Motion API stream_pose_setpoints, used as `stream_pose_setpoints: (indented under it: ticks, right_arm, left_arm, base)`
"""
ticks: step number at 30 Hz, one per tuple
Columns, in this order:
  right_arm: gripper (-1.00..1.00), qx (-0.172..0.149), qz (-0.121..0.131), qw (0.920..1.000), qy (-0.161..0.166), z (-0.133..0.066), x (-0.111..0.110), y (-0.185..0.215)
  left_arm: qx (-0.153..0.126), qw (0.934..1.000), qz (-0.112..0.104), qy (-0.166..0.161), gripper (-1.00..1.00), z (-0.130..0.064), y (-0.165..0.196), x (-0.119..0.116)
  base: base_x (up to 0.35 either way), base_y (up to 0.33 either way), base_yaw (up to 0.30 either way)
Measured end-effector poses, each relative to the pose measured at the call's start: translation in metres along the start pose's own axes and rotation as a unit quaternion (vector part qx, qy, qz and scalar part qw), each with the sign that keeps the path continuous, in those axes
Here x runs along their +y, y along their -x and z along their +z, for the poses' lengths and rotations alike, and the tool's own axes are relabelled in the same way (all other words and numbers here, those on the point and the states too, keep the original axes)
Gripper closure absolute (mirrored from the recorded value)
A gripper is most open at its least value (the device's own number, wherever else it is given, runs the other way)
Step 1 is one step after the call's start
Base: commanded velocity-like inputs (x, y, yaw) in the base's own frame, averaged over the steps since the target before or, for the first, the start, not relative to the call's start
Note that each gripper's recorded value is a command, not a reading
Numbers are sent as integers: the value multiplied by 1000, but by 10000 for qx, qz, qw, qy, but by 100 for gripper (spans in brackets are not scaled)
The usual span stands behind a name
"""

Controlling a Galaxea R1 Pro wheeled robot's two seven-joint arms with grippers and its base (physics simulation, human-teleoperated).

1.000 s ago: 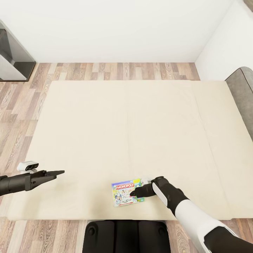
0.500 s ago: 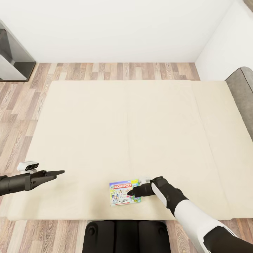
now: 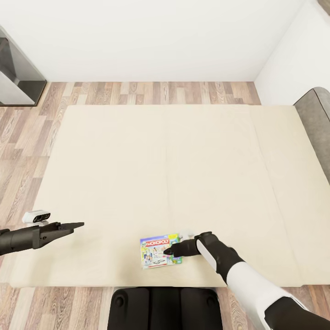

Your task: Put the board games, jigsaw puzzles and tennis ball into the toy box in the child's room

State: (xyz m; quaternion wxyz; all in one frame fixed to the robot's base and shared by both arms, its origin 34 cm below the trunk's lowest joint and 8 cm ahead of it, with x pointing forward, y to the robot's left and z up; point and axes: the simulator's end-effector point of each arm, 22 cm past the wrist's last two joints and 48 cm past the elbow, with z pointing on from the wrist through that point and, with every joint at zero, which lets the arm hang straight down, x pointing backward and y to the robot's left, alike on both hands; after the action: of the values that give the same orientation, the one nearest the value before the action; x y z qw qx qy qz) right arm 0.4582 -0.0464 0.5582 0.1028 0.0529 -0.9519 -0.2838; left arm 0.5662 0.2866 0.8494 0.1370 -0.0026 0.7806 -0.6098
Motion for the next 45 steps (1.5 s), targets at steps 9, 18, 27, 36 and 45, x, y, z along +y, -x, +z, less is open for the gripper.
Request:
stream_pose_setpoints:
  ticks: [9,18,27,36,45]
  right_arm:
    - [-100,84,67,9999,58,6,5,-16]
    - [-100,72,68,9999,59,6,5,-17]
    - [-100,71,74,9999,54,6,4,-17]
    - [-100,61,74,9999,55,6,4,-16]
    - [-100,58,73,9999,57,6,4,-16]
  left_arm:
    - [0,10000,0,0,-100,0,0,0]
    - [0,10000,0,0,-100,0,0,0]
    - [0,10000,0,0,-100,0,0,0]
    - [0,10000,0,0,-100,0,0,0]
    - [-2,10000,-1,-3,-100,0,0,0]
  base:
    - [0,0,0]
    - [0,0,0]
    - [0,0,0]
    - [0,0,0]
    - [0,0,0]
